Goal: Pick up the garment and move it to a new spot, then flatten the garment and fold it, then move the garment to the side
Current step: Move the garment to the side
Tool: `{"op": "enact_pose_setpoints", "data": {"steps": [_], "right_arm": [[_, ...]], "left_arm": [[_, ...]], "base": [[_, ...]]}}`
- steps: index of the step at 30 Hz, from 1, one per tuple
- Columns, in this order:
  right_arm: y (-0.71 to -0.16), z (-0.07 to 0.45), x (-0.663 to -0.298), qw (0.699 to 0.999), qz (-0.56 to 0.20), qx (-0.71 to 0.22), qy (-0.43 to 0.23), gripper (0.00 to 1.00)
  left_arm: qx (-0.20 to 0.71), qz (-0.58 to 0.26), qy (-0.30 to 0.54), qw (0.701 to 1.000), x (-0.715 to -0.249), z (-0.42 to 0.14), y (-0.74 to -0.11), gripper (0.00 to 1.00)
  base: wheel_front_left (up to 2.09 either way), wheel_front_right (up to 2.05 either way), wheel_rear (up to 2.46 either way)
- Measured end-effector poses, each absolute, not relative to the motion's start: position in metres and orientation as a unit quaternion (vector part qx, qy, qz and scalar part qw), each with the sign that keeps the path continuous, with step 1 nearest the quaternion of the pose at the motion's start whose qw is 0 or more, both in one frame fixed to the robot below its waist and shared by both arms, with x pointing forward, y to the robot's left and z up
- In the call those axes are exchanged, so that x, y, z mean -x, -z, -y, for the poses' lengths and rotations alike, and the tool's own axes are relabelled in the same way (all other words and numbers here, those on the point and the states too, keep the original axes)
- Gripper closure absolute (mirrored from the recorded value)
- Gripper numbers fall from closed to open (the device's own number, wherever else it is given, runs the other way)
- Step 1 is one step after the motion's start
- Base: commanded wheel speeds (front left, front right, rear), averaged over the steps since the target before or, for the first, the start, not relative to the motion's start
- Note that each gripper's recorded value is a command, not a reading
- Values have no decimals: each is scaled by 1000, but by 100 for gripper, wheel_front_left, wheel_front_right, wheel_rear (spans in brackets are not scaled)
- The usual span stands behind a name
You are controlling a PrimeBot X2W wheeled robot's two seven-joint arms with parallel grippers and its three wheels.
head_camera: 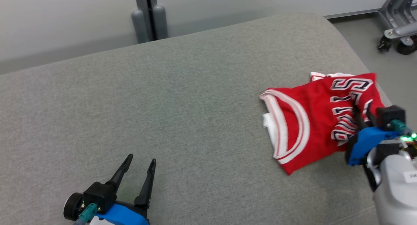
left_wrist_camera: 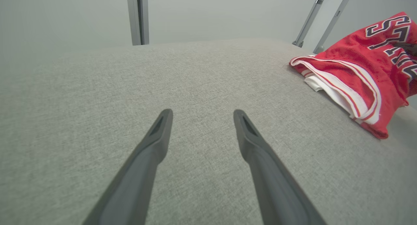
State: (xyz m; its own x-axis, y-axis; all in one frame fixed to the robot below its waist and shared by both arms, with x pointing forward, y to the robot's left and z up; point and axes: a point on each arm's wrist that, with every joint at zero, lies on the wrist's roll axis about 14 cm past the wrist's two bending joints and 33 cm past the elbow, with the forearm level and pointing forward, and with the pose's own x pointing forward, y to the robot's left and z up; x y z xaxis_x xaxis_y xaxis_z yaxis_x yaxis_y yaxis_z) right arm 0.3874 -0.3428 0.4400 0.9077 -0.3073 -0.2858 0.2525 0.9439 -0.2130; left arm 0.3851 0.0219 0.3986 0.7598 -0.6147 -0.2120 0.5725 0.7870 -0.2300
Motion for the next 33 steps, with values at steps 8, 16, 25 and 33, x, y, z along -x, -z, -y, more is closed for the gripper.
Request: {"op": "enact_pose_setpoints", "data": {"steps": [8, 16, 25, 33], "right_arm": [[-474, 397, -399, 939, -191, 193, 211, 100], [-493, 419, -396, 914, -188, 226, 278, 0], [-548, 366, -436, 951, -19, 208, 229, 0], [-520, 254, -464, 994, 33, 92, 58, 0]], "left_arm": [[75, -155, 268, 948, -390, -61, -386, 0], [76, -165, 241, 953, -395, -84, -377, 0], [76, -156, 217, 961, -401, -99, -383, 0], [64, -130, 159, 976, -407, -130, -397, 0]], "base": [[0, 0, 0], [0, 0, 0], [0, 0, 0], [0, 0, 0]]}}
